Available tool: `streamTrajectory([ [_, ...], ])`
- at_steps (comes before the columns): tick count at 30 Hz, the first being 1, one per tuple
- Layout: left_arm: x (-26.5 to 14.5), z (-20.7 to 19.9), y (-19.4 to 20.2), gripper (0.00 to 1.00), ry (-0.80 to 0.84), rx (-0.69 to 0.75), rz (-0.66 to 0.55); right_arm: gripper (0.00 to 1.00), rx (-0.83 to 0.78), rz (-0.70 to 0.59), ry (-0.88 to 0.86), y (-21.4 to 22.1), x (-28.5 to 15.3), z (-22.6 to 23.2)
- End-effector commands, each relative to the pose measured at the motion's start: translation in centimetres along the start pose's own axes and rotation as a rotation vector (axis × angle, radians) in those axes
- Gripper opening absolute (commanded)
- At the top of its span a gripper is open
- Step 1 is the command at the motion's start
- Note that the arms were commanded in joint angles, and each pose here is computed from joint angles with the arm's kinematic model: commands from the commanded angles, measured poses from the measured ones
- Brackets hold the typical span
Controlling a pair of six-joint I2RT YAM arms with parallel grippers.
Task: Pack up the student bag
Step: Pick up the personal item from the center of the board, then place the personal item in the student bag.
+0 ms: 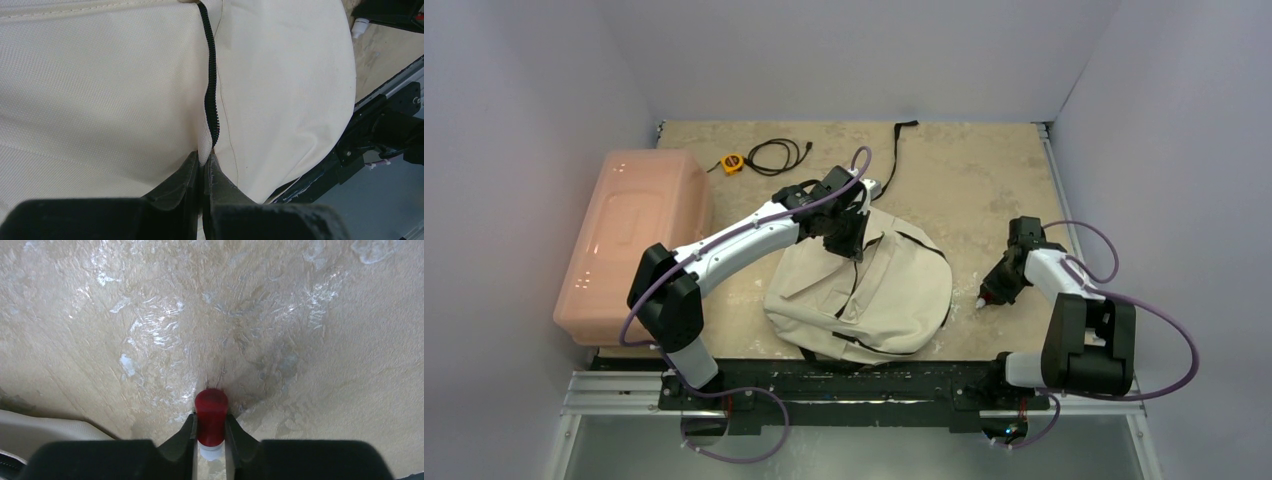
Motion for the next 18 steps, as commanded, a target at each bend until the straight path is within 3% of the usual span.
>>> streamTrajectory([
  [1, -1.0, -1.4, -0.9, 0.00, 0.056, 0.017, -0.036, 0.12, -0.017, -0.022, -0.010, 0.1, 0.5, 0.3],
  [5, -1.1, -1.3, -0.9, 0.00, 0.053, 0.018, -0.041, 0.04, -0.049, -0.090, -0.111, -0.4, -1.6, 1.3],
  [12, -1.6, -1.5, -1.0, 0.00, 0.063, 0.018, -0.053, 0.03, -0.253, -0.131, -0.631, -0.4, -7.5, 7.0],
  [18, -2.0, -1.1, -1.1, 0.00, 0.022, 0.031, -0.072, 0.03, -0.458, 0.011, -0.997, 5.4, -10.2, 14.5],
])
Point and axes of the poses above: each gripper's point midway between its finger pads, its own x axis out along the fingers, its own z axis along the line the jaws close on, y = z × x, the point moved 10 cm from there along -x, back along the fingers, and after that the axes turned 1 degree about -x, right-handed, at the moved point
